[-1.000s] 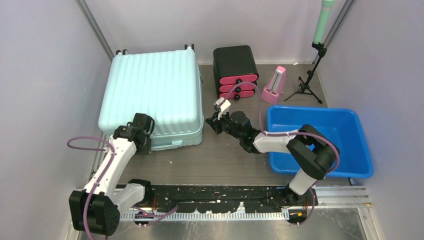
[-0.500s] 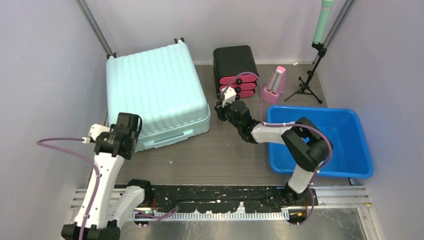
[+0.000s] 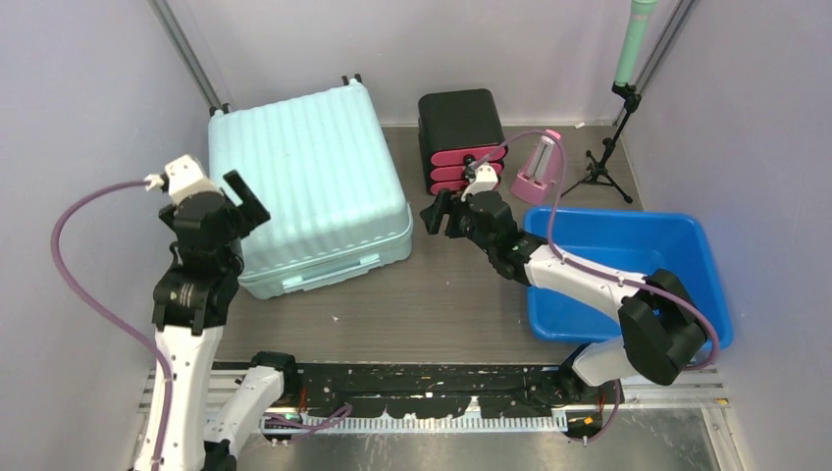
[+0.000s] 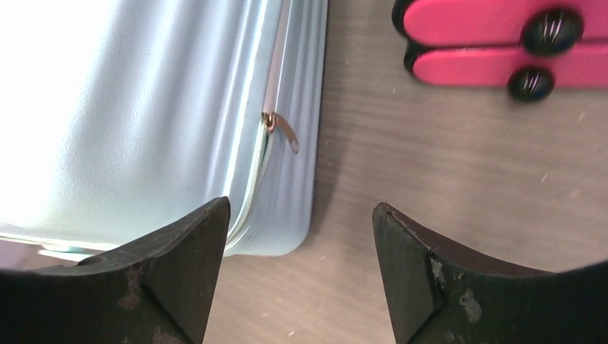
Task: Open, take out, and arrange the luggage
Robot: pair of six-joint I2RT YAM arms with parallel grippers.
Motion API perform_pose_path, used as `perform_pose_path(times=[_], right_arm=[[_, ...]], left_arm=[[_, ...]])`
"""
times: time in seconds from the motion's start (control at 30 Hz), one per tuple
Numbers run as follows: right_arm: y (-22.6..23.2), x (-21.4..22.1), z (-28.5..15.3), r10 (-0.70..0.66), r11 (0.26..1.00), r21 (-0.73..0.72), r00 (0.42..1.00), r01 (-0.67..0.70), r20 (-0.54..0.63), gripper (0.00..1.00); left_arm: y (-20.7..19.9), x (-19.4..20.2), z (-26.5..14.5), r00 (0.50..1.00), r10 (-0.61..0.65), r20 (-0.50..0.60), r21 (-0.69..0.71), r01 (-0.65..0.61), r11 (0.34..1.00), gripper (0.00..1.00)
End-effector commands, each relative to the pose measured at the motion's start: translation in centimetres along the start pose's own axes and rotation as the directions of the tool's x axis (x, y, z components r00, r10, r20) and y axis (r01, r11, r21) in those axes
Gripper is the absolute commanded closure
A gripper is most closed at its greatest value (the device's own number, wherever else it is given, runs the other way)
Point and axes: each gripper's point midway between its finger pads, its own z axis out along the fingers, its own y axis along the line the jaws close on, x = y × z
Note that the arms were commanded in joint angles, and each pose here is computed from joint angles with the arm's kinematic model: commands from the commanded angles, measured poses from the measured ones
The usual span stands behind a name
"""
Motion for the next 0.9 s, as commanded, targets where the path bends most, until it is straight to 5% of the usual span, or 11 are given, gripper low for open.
perform_pose_path(times=[0.0, 0.3, 0.53, 0.87], right_arm=[[1.7, 0.8, -2.1, 0.368, 0.930, 0.045, 0.929, -0.366, -0.040, 0.22], [6.2, 2.3, -2.7, 0.696, 0.718, -0.053, 0.717, -0.694, 0.040, 0.29], [8.7, 4.8, 0.1, 0.746, 0.666, -0.082, 0.663, -0.742, 0.061, 0.30], [5.0, 5.0, 5.4, 0.696, 0.717, -0.043, 0.711, -0.696, 0.101, 0.43]], left_arm=[[-3.2, -5.5, 2.4, 0.959, 0.255, 0.124, 0.052, -0.263, 0.963, 0.14], [-10.2, -7.8, 6.7, 0.908, 0.417, 0.047, 0.273, -0.413, 0.869, 0.07], [-9.4, -7.5, 9.2, 0.883, 0.467, -0.042, 0.207, -0.450, 0.869, 0.07], [-5.9, -5.8, 6.4, 0.927, 0.365, -0.090, 0.119, -0.354, 0.928, 0.13]])
